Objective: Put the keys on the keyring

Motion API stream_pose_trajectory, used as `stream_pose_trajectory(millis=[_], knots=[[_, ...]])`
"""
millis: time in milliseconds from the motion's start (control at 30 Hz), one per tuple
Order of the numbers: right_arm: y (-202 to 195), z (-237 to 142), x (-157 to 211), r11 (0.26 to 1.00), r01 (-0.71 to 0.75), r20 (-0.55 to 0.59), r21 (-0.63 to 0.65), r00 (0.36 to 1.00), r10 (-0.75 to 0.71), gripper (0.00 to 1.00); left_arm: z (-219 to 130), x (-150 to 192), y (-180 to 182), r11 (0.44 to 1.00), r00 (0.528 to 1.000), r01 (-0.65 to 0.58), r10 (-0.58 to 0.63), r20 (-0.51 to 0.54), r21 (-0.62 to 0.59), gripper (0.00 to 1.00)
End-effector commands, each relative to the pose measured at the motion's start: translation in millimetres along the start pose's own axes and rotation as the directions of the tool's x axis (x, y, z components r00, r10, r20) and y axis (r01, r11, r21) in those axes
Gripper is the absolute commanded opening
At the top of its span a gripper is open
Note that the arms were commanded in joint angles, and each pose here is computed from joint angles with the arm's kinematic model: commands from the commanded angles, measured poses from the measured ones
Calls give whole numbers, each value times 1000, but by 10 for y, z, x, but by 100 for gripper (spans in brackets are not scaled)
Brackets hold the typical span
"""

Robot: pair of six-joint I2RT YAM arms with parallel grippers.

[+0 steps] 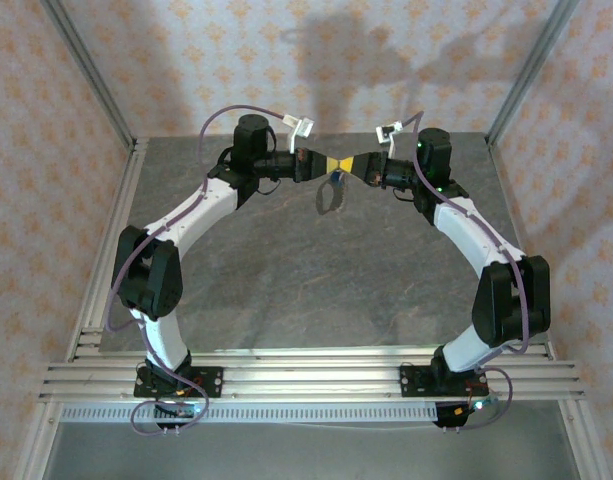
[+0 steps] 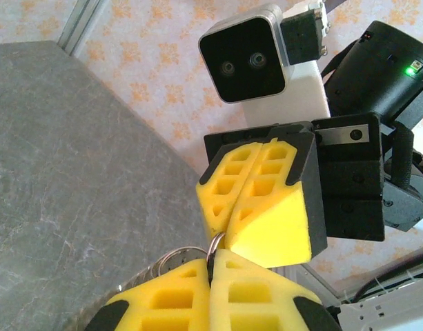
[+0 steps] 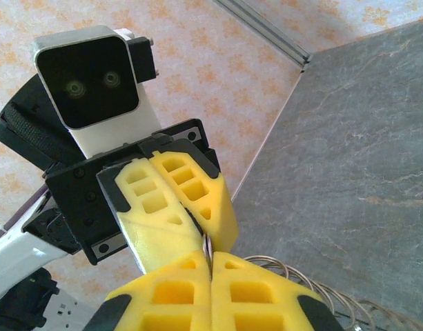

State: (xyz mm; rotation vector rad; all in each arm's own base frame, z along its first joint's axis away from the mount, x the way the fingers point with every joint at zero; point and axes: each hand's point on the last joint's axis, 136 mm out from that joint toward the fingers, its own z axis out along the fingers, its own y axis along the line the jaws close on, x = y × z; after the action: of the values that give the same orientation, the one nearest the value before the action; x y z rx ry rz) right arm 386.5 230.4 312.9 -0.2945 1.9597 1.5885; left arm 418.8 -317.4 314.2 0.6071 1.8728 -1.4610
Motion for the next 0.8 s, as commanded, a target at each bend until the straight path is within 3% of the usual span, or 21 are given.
stream_pose_trajectory(millis=[0,267,500,767], knots=[[36,10,-98,999,39,34,-5,999,-39,0,110,41,-427,989,995,-77,84,-53,126,0],[17,1,-222,999,14,86,32,996,-17,0,77,-36,-242,999,999,-41,42,28,-24,0],[139,-115,-335,999,3,190,49,982,-12,27,-41,-202,-148,995,979,34,-14,203,-92,0],[136,-386,-312,991,-29,347,130,938,-18,33,-247,-384,-316,996,935,58,-31,355,-67,0]])
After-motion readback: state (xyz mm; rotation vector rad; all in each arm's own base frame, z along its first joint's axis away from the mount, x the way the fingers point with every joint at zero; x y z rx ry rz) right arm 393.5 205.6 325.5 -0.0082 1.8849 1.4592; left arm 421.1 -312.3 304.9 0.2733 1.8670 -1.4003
